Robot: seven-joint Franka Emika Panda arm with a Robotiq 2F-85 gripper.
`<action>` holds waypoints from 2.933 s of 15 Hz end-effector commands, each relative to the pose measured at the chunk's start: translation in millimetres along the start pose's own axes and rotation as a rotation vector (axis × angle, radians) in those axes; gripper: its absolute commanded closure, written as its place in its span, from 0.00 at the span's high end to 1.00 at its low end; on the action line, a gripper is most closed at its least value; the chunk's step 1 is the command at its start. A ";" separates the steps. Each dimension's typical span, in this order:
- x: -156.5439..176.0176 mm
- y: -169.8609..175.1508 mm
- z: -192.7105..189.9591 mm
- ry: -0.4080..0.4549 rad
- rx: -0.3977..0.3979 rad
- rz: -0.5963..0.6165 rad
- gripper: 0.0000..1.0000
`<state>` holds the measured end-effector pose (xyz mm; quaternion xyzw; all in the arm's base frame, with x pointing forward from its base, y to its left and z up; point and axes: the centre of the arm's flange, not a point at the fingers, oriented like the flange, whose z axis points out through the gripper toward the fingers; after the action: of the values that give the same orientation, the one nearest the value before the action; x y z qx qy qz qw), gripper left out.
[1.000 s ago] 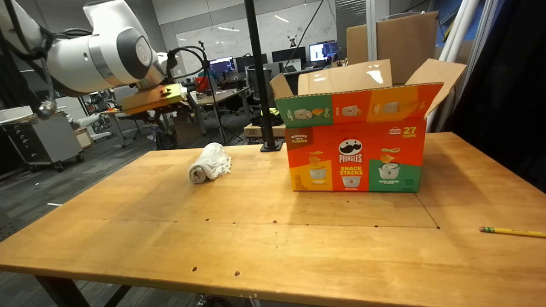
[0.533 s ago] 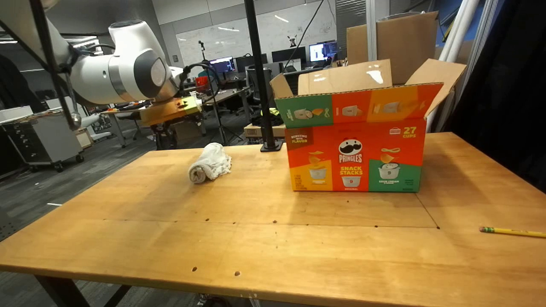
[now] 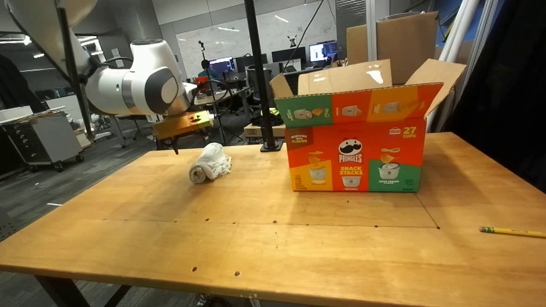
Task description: Place the white cloth inside the orange box
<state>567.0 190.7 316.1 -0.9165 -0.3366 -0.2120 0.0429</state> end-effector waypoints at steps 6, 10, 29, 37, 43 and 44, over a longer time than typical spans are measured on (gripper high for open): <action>-19.2 2.8 6.1 -0.013 0.034 -0.063 1.00; -37.1 0.6 10.0 -0.040 0.048 -0.114 1.00; -70.8 11.1 -18.2 -0.099 0.016 -0.116 0.05; -38.2 29.9 -111.3 -0.014 -0.146 -0.152 0.06; -17.3 61.9 -198.8 0.077 -0.341 -0.110 0.06; -14.6 66.4 -212.6 0.095 -0.370 -0.093 0.06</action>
<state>525.9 88.3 463.3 -0.8825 -0.3596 -0.2880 -0.0941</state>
